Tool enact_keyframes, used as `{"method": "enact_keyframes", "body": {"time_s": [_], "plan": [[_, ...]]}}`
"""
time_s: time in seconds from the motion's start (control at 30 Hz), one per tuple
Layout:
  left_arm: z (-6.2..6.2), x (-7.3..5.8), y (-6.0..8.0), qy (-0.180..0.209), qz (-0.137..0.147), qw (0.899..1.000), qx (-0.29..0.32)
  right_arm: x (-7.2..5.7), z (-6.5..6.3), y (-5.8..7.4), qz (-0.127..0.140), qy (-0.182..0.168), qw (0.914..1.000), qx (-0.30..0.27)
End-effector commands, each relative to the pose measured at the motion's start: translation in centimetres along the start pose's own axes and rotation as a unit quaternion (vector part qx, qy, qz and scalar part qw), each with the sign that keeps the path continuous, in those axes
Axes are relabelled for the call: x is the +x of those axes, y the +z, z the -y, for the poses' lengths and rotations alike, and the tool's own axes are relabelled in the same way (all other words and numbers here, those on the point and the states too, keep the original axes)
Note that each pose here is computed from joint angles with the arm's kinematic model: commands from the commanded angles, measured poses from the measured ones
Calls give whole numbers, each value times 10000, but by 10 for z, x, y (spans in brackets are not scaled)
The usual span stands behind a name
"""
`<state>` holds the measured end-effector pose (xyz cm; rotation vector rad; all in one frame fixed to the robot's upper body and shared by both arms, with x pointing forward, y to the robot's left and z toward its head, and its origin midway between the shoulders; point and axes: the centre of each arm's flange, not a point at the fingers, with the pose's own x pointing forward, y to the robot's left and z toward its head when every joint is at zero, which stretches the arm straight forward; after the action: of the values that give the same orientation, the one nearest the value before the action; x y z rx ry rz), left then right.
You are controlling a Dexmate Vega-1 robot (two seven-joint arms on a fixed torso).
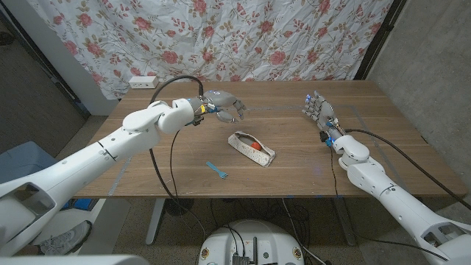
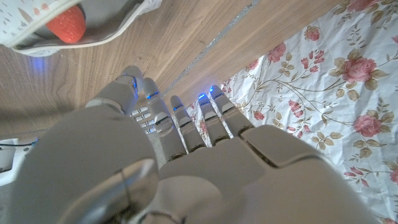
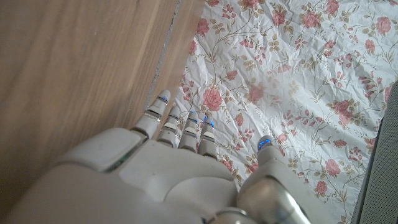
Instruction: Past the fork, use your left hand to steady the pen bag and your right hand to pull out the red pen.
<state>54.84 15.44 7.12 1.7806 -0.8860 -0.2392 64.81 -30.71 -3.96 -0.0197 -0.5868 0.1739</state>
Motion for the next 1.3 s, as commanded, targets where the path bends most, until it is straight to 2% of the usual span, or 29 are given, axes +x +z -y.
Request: {"method": "enact_keyframes", "body": {"time_s": [0.03,0.2,0.63,0.77,1.3], "plan": [[10,0,17,-181,70,9978,639,-7,-2,-2,-80,-45,10000,-15],[16,1,25,-205,66,9969,763,-11,-2,-5,-96,-88,9999,20],[31,6,38,52,-100,9971,749,-16,0,-6,-107,-116,9999,37],[37,7,39,141,-182,9973,698,-18,1,-7,-114,-127,9998,46],[56,14,37,126,-202,9975,670,-22,9,-8,-140,-178,9997,67]]}}
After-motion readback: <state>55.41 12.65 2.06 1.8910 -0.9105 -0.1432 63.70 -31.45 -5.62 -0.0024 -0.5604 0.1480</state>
